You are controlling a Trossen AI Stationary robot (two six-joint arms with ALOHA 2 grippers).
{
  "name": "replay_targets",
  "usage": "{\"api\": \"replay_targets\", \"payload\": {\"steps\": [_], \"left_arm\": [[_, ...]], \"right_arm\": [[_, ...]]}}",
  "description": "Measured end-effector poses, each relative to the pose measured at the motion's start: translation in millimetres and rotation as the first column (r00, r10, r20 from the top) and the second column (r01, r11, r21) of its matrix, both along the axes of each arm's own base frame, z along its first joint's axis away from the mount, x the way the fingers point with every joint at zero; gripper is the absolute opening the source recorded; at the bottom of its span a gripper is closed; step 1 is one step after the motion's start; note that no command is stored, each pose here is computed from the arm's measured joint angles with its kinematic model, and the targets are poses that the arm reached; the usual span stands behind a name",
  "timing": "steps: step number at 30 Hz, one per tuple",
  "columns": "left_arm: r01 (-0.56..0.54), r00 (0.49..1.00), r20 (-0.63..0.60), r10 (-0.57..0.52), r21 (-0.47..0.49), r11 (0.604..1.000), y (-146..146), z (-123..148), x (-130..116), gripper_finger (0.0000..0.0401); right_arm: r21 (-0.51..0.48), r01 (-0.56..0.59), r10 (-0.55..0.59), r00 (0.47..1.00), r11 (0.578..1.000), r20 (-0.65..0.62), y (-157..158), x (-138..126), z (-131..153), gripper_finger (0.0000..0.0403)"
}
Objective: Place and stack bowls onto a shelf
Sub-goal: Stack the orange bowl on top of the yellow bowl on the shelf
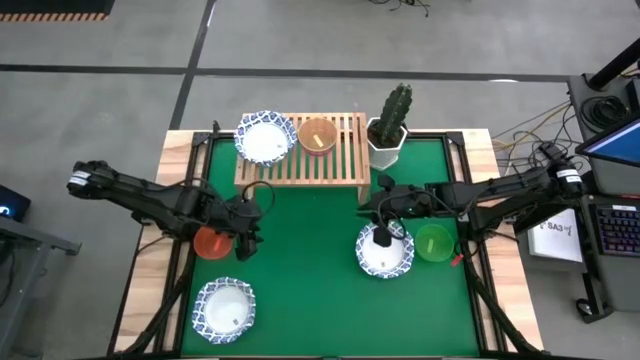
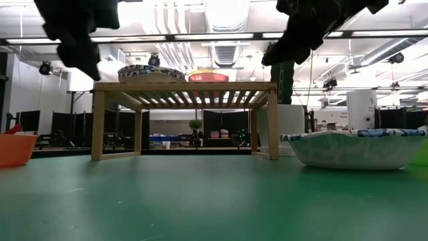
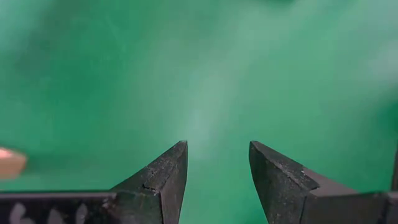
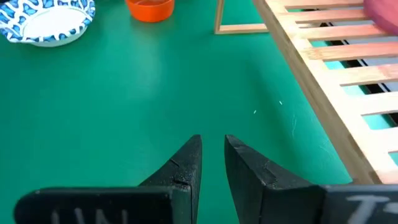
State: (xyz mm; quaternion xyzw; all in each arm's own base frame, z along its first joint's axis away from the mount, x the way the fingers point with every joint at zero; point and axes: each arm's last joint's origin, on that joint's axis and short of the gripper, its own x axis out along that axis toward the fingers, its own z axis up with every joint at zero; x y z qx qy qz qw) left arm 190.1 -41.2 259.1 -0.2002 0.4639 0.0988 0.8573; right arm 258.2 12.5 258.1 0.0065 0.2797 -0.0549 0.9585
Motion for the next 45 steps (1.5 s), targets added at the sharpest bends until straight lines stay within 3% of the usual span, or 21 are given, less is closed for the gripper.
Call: {"api": "replay_targets", "payload": {"steps": [4,7,10,16,23,38,45], "left_arm": [[-0.057,0.988,-0.15,0.041,-0.1,0.993,-2.0,-7.3,-9.5,0.0155],[-0.149,0.96,-0.265,0.089,-0.216,0.965,-9.0,-10.0,-17.4,0.0155],[-0.198,0.938,-0.33,0.107,-0.253,0.947,-20.4,-11.1,-24.5,0.0155],[-0.296,0.91,-0.356,0.213,-0.197,0.935,-34.2,-18.3,-31.4,0.0155],[-0.459,0.804,-0.478,0.354,-0.121,0.88,-32.9,-46.6,-38.5,0.0155],[-0.44,0.745,-0.545,0.385,0.033,0.897,-35.0,-79.4,-31.9,0.0151],[-0.403,0.751,-0.553,0.36,0.047,0.914,-39.5,-89.5,-22.7,0.0084]], "right_arm": [[-0.01,-0.019,0.018,1.0,1.0,-0.014,3.2,-0.7,-1.2,0.0059],[-0.012,-0.035,0.035,0.998,0.999,-0.047,6.9,-4.3,1.8,0.0059],[-0.022,-0.052,0.051,0.998,0.998,-0.041,9.1,-6.9,13.7,0.0059],[-0.065,-0.121,0.121,0.993,0.991,-0.003,19.1,-11.0,28.6,0.0059],[-0.096,-0.157,0.158,0.987,0.983,0.009,34.0,-15.5,31.6,0.0059],[-0.116,-0.164,0.166,0.986,0.98,0.005,50.0,-20.1,31.0,0.0059],[-0.102,-0.16,0.162,0.987,0.982,0.005,50.7,-20.4,30.8,0.0059]]}}
